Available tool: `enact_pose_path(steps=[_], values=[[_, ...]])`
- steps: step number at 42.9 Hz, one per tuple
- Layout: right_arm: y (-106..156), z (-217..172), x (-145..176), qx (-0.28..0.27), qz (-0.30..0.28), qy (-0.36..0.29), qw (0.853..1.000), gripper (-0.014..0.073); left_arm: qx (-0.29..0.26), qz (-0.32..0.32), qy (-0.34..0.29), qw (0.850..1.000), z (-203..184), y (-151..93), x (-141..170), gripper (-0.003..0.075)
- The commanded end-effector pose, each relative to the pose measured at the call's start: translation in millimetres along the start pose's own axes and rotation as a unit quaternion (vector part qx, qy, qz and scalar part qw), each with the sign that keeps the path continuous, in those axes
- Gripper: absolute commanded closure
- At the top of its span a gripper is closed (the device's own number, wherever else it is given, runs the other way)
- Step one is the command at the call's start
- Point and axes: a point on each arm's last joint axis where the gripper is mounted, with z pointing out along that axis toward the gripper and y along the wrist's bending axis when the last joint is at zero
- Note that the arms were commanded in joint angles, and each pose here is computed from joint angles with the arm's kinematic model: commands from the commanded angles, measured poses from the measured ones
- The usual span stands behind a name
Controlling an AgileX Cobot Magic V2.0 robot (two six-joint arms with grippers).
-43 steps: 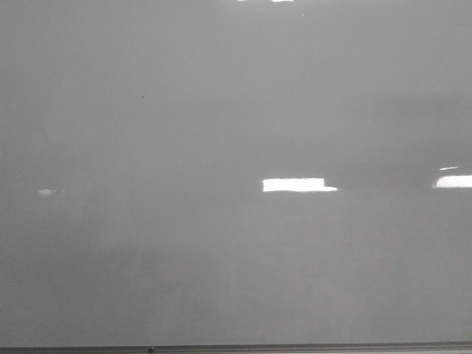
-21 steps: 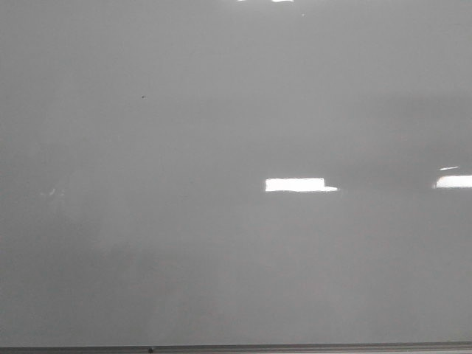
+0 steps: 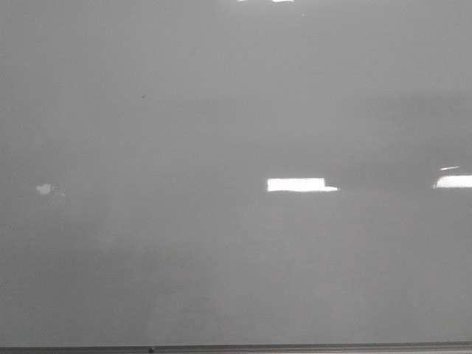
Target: Write number 8 on whiteboard
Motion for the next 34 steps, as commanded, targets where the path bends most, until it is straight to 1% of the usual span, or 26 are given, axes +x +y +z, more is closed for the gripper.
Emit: enact_pose_path(steps=[1,4,7,11,13,16,17,19,20,21,22,23,26,28,31,33,34], values=[[1,-1,-16,0.001,0.004,-0.047,0.999,0.0127,0.01,-0.039,-0.004,0.999,-30,-2,-22,0.0659],[1,-2,-16,-0.003,0.012,-0.044,0.999,0.0127,0.026,-0.044,0.027,0.998,-44,-8,-29,0.0659],[2,-2,-17,-0.006,0.014,-0.034,0.999,0.0127,0.049,-0.006,0.063,0.997,-57,-20,-36,0.0659],[3,-2,-19,-0.01,0.013,-0.015,1.0,0.0127,0.093,0.052,0.078,0.991,-75,-42,-48,0.0659],[4,-1,-23,-0.012,0.012,-0.005,1.0,0.0127,0.121,0.085,0.077,0.986,-84,-56,-53,0.0659],[5,0,-28,-0.015,0.009,0.013,1.0,0.0127,0.176,0.133,0.068,0.973,-100,-81,-59,0.0659],[6,2,-30,-0.017,0.007,0.022,1.0,0.0127,0.194,0.157,0.061,0.967,-107,-89,-61,0.0659],[7,3,-34,-0.024,0.0,0.037,0.999,0.0127,0.237,0.197,0.045,0.95,-119,-107,-62,0.0659],[8,5,-36,-0.028,-0.004,0.048,0.998,0.0127,0.257,0.226,0.032,0.939,-126,-114,-63,0.0659],[10,5,-37,-0.033,-0.008,0.054,0.998,0.0127,0.276,0.239,0.023,0.931,-132,-121,-62,0.0659],[11,7,-38,-0.039,-0.01,0.064,0.997,0.0127,0.296,0.26,0.011,0.919,-139,-128,-61,0.0659],[12,9,-40,-0.047,-0.01,0.072,0.996,0.0127,0.317,0.289,-0.004,0.903,-145,-134,-60,0.0659],[19,14,-44,-0.077,-0.017,0.101,0.992,0.0127,0.38,0.338,-0.046,0.86,-164,-152,-53,0.0659],[24,17,-46,-0.101,-0.025,0.121,0.987,0.0127,0.421,0.353,-0.064,0.833,-177,-161,-49,0.0659],[32,22,-50,-0.14,-0.037,0.142,0.979,0.0127,0.467,0.373,-0.082,0.798,-191,-169,-43,0.0659],[40,25,-53,-0.175,-0.049,0.156,0.971,0.0127,0.499,0.383,-0.087,0.773,-199,-173,-38,0.0659],[44,26,-56,-0.193,-0.056,0.162,0.966,0.0127,0.511,0.384,-0.085,0.764,-202,-174,-36,0.0659]])
